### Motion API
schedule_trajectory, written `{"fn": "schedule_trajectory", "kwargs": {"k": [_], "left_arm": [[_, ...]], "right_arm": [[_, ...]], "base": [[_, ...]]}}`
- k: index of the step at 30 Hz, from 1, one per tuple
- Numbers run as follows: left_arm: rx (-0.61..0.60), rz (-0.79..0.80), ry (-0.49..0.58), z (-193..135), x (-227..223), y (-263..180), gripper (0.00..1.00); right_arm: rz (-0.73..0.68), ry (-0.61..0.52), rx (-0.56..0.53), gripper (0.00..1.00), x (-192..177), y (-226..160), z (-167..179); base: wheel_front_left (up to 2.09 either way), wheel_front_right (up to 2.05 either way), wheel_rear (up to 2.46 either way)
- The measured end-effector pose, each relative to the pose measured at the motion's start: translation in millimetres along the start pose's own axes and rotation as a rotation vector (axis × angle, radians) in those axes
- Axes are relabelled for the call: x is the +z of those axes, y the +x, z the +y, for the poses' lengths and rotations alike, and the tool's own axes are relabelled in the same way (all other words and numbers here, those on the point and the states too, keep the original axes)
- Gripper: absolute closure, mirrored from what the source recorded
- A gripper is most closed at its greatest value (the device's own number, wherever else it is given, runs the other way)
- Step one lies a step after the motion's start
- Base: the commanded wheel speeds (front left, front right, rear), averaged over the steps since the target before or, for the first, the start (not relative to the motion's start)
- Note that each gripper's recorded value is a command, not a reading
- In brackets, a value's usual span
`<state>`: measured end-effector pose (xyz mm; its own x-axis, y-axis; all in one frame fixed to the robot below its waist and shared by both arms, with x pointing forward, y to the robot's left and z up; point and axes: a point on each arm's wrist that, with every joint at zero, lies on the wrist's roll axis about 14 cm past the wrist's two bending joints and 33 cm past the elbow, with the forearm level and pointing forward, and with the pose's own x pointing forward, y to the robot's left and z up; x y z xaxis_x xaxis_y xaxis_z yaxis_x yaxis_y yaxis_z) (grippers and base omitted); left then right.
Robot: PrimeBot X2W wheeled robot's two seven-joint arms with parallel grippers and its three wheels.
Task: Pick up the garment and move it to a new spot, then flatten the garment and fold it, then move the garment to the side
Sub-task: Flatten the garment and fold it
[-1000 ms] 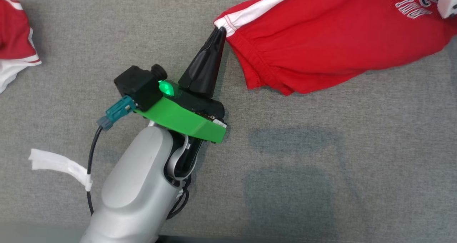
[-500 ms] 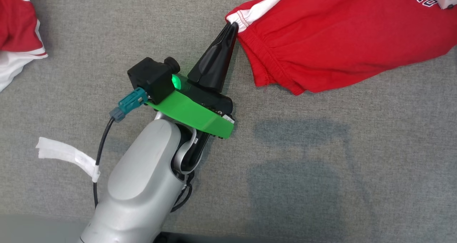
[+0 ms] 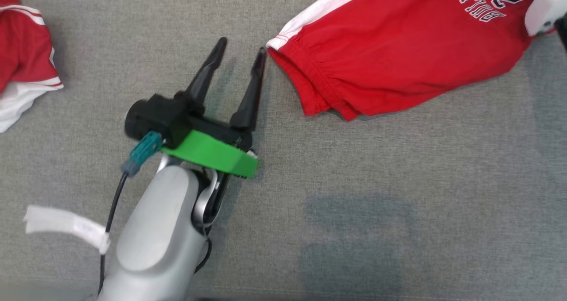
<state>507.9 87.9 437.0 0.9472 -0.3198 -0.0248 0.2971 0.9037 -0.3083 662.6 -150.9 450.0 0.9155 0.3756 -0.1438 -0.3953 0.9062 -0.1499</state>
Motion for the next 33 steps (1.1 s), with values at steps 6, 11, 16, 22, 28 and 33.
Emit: {"fn": "schedule_trajectory", "kwargs": {"k": [6, 11, 16, 22, 28, 33], "left_arm": [[0.135, -0.035, 0.074, 11, 12, -41, 0.0], [0.173, -0.096, 0.117, -1, 34, -70, 0.0], [0.155, -0.133, 0.144, -22, 48, -91, 0.0], [0.149, -0.142, 0.136, -35, 52, -103, 0.0], [0.161, -0.129, 0.147, -34, 50, -108, 0.0], [0.168, -0.122, 0.156, -30, 48, -106, 0.0]], "right_arm": [[-0.011, 0.136, -0.058, 0.0, -13, -49, 5], [0.01, 0.197, -0.101, 0.0, -22, -81, 6], [0.037, 0.29, -0.149, 0.0, -31, -88, 2], [0.102, 0.326, -0.187, 0.0, -47, -75, -6], [0.16, 0.357, -0.2, 0.0, -59, -54, -3], [0.208, 0.367, -0.213, 0.0, -71, -42, -4]], "base": [[0.0, 0.0, 0.0], [0.0, 0.0, 0.0], [0.0, 0.0, 0.0], [0.0, 0.0, 0.0], [0.0, 0.0, 0.0], [0.0, 0.0, 0.0]]}}
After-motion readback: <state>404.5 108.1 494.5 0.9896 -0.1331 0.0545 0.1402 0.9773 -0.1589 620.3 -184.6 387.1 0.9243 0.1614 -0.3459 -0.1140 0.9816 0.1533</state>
